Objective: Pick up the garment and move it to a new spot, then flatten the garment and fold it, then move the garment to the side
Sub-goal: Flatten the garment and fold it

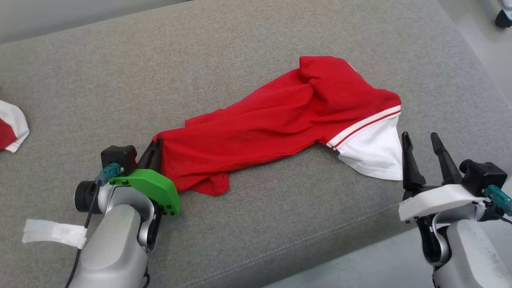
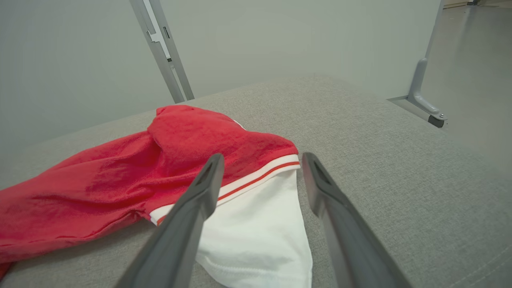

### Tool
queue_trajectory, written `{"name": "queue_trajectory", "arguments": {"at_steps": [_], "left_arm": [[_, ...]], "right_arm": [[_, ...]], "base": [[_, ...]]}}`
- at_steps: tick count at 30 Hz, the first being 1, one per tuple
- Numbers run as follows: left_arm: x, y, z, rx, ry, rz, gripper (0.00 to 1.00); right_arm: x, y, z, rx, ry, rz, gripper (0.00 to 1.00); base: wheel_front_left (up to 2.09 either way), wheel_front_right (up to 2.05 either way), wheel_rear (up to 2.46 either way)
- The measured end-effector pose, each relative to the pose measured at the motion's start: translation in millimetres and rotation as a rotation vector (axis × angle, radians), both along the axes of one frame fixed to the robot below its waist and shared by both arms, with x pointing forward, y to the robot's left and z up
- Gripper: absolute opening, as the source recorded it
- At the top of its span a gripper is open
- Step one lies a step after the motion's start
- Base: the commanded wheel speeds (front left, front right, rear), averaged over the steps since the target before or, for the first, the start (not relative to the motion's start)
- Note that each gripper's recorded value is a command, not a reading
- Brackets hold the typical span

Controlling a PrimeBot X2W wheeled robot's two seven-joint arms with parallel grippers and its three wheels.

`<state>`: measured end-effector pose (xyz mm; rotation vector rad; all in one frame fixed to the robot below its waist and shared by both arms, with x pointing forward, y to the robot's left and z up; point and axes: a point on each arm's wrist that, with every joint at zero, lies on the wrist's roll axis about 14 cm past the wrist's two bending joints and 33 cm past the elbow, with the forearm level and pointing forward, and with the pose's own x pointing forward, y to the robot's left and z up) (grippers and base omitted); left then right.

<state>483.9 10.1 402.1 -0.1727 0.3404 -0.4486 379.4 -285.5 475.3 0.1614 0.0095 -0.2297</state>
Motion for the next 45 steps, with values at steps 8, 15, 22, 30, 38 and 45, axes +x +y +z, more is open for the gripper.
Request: {"name": "queue_trajectory", "arguments": {"at_steps": [8, 15, 22, 30, 38, 45], "left_arm": [[-8.3, 1.2, -11.2, 0.015, 0.038, -0.021, 0.03], [-14.8, 3.5, -7.4, -0.023, 0.042, -0.003, 1.00], [-16.3, 12.1, 23.1, -0.061, -0.068, 0.041, 1.00], [-32.2, 32.4, 60.8, -0.106, -0.193, 0.104, 1.00], [-64.9, 58.2, 69.6, -0.123, -0.224, 0.191, 1.00], [-87.6, 74.5, 79.5, -0.127, -0.254, 0.254, 1.00]], "right_arm": [[6.4, 10.6, 0.8, 0.012, -0.008, 0.025, 1.00], [9.3, 15.1, 1.4, 0.014, -0.013, 0.038, 1.00], [9.8, 15.6, 17.9, -0.034, -0.053, 0.046, 1.00], [0.6, 18.7, 47.6, -0.112, -0.132, 0.050, 1.00], [-14.6, 30.8, 56.7, -0.134, -0.161, 0.066, 1.00], [-27.7, 34.6, 60.5, -0.126, -0.178, 0.068, 1.00]], "base": [[0.00, 0.00, 0.00], [0.00, 0.00, 0.00], [0.00, 0.00, 0.00], [0.00, 0.00, 0.00], [0.00, 0.00, 0.00], [0.00, 0.00, 0.00]]}}
